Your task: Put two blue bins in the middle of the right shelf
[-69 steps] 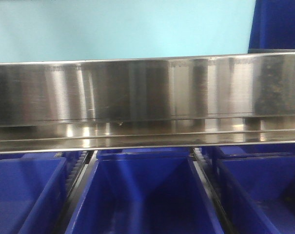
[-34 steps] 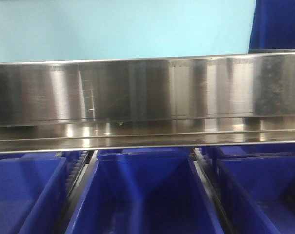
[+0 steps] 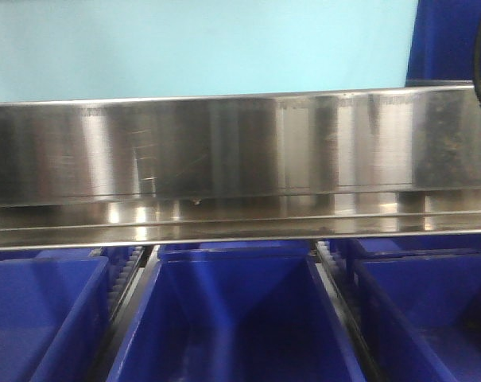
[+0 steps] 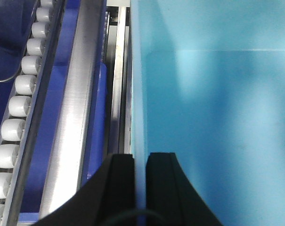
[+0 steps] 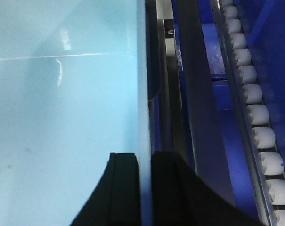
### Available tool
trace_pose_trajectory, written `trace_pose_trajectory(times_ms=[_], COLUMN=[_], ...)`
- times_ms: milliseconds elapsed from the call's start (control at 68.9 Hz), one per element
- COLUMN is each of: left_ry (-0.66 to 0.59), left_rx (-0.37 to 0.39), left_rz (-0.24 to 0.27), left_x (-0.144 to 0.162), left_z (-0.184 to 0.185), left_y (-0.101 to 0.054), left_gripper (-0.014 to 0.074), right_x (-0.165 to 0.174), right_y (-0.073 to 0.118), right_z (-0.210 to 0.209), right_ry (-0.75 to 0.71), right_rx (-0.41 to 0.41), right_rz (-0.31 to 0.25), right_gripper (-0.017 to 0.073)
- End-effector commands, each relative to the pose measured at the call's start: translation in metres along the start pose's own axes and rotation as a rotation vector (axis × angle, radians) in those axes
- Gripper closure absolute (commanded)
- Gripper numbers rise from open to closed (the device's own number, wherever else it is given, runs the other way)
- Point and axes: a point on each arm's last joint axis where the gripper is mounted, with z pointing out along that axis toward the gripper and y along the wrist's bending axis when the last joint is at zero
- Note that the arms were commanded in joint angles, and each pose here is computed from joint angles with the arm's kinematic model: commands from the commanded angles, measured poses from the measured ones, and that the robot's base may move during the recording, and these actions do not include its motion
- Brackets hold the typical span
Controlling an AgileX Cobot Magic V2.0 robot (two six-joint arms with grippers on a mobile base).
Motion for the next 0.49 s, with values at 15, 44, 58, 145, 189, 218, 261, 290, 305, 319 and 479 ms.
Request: trace_pose_trajectory(times_ms=[15, 44, 58, 145, 189, 218, 261, 290, 305, 319, 479], left_ry=[-0.018, -0.018, -0.018, -0.018, -0.018, -0.018, -0.018, -0.018, -0.018, -0.018, -0.009], left_rx=[0.024, 0.024, 0.024, 0.024, 0.024, 0.024, 0.024, 0.024, 0.024, 0.024, 0.02], left_rz=[-0.005, -0.005, -0.005, -0.005, -0.005, -0.005, -0.005, -0.005, -0.005, -0.005, -0.002], left_x=[-0.0012, -0.0012, -0.0012, -0.0012, -0.0012, -0.0012, -0.0012, -0.0012, -0.0012, -0.0012, 0.0004], left_z=[-0.0023, -0.0023, -0.0023, -0.0023, -0.0023, -0.0023, -0.0023, -0.0023, -0.0023, -0.0023, 0.0], left_y=[-0.0018, -0.0018, -0.0018, -0.0018, -0.0018, -0.0018, -0.0018, -0.0018, -0.0018, -0.0018, -0.0019], left_gripper=[0.0704, 0.0704, 0.0704, 0.0704, 0.0704, 0.0704, 0.0704, 0.0704, 0.0704, 0.0704, 0.0704], right_x=[-0.0047, -0.0046, -0.0046, -0.0025, -0.0008, 0.0003, 0.0014, 0.0017, 0.002, 0.002, 0.0029], right_y=[-0.0003, -0.0002, -0.0002, -0.0004, -0.0004, 0.0, 0.0002, 0.0004, 0.0004, 0.0004, 0.0004], right_z=[-0.0045, -0.0045, -0.0045, -0.0025, -0.0008, 0.0004, 0.0017, 0.0019, 0.0024, 0.0024, 0.0037], right_ry=[-0.051, -0.05, -0.05, -0.034, -0.022, -0.014, -0.008, -0.006, -0.004, -0.004, 0.001], right_rx=[-0.016, -0.018, -0.018, -0.012, -0.009, -0.012, -0.012, -0.014, -0.013, -0.013, -0.01], right_rz=[-0.005, -0.005, -0.005, -0.006, -0.008, -0.007, 0.006, 0.013, 0.015, 0.016, 0.017], right_gripper=[0.0721, 0.0721, 0.0721, 0.0721, 0.0721, 0.0721, 0.0721, 0.0721, 0.0721, 0.0721, 0.0721])
